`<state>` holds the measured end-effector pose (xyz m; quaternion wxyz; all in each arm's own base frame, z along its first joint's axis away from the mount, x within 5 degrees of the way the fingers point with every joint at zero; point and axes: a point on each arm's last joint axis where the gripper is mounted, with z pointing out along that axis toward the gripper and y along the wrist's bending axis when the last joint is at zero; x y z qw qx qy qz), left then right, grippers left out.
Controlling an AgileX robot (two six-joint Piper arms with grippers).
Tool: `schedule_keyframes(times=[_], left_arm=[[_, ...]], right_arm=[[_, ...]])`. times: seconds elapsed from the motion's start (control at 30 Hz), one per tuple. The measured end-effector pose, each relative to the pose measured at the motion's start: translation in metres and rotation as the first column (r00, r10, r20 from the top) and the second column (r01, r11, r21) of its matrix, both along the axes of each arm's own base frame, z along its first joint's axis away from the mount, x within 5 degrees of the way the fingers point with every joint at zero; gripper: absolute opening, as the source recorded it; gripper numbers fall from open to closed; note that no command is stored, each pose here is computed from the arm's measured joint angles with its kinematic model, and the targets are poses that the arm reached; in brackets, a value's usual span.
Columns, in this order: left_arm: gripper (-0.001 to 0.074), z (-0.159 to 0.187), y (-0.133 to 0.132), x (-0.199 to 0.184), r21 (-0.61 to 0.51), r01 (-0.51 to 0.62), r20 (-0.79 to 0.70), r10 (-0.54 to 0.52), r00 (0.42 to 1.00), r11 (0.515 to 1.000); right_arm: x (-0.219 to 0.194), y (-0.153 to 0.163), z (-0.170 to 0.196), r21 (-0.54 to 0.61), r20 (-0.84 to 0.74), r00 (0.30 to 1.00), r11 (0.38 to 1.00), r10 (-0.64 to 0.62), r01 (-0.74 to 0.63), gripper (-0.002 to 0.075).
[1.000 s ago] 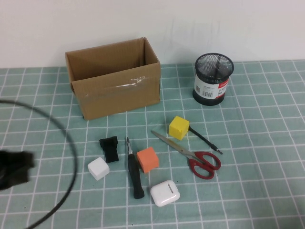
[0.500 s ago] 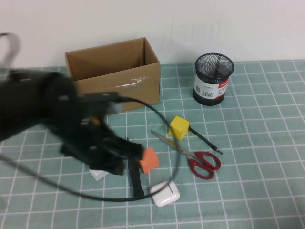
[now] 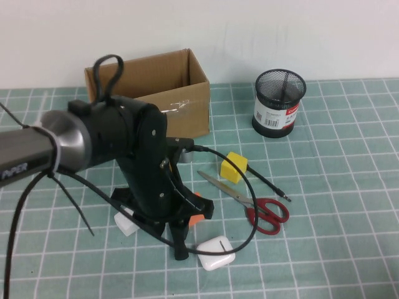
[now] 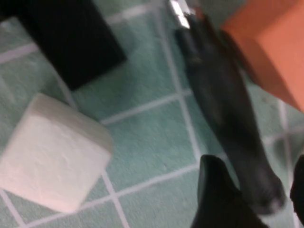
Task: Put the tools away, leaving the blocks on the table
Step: Pick up the black Screwdriver from the table
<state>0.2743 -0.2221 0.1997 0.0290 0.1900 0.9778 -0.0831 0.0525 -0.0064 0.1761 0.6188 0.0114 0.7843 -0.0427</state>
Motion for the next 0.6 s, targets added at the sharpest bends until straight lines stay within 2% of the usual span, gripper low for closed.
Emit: schedule_keyframes(times=[0.13,0.6], left_arm=[[0.0307,-0.008,-0.001,0.005,0.008,-0.045,0.013,0.045,0.999,0.999],[0.0314,-0.025,-0.009,0.022,0.037,-0.058,0.044,0.056,0.997,0.998]], right_arm=[[0.0,0.0,0.0,0.0,0.0,1.0,1.0,0.0,0.0,-0.0006],[0.0,0.0,0.0,0.0,0.0,1.0,1.0,0.0,0.0,-0.0007]])
